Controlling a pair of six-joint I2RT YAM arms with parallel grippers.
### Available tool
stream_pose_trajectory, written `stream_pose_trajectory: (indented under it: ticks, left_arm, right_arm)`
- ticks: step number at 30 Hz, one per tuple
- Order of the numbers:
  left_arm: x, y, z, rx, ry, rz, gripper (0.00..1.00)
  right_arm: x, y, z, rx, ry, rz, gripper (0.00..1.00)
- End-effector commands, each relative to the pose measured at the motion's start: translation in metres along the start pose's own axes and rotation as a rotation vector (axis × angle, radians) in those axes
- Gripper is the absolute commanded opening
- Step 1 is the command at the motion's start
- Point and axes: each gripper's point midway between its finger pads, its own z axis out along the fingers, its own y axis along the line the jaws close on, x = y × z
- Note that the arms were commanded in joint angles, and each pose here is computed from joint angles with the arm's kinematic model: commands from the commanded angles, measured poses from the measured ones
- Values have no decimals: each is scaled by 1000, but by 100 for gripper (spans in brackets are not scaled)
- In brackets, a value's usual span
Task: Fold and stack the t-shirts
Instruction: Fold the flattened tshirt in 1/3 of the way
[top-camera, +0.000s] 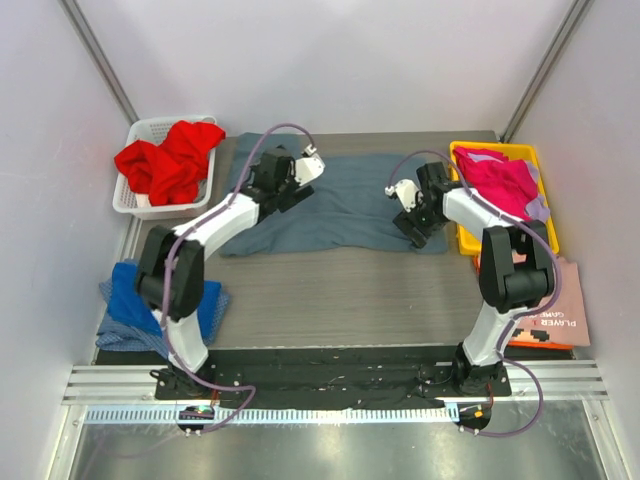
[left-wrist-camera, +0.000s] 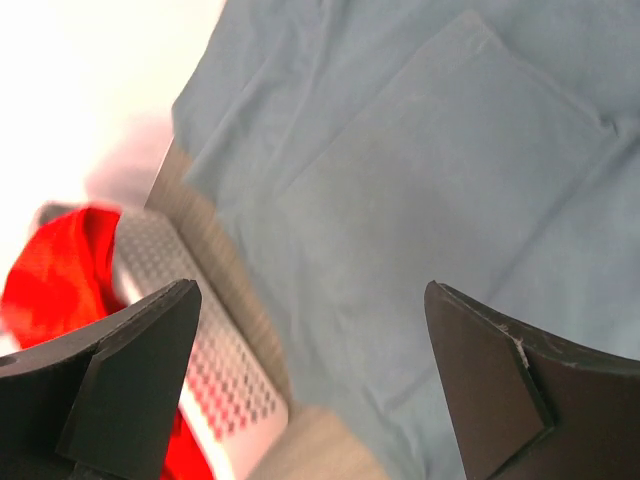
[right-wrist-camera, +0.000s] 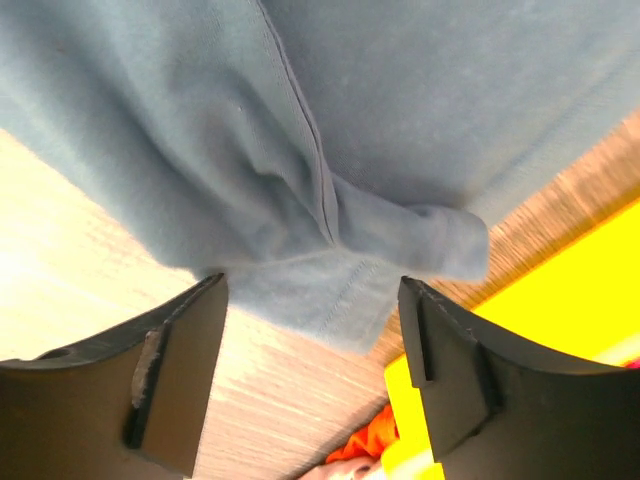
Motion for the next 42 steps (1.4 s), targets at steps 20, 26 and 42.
stream_pose_trajectory:
  ticks: [20,26,42]
  left_arm:
    - [132,-26,-18,65,211,-57,100]
    - [149,-43,-18,99,245,-48,99]
    - [199,-33,6,68,363,41,98]
  right_arm:
    - [17,17,-42,51,-82,26,82]
    - [15,17,-29,41,-72,38,82]
    - [27,2,-24,124,8,3,82]
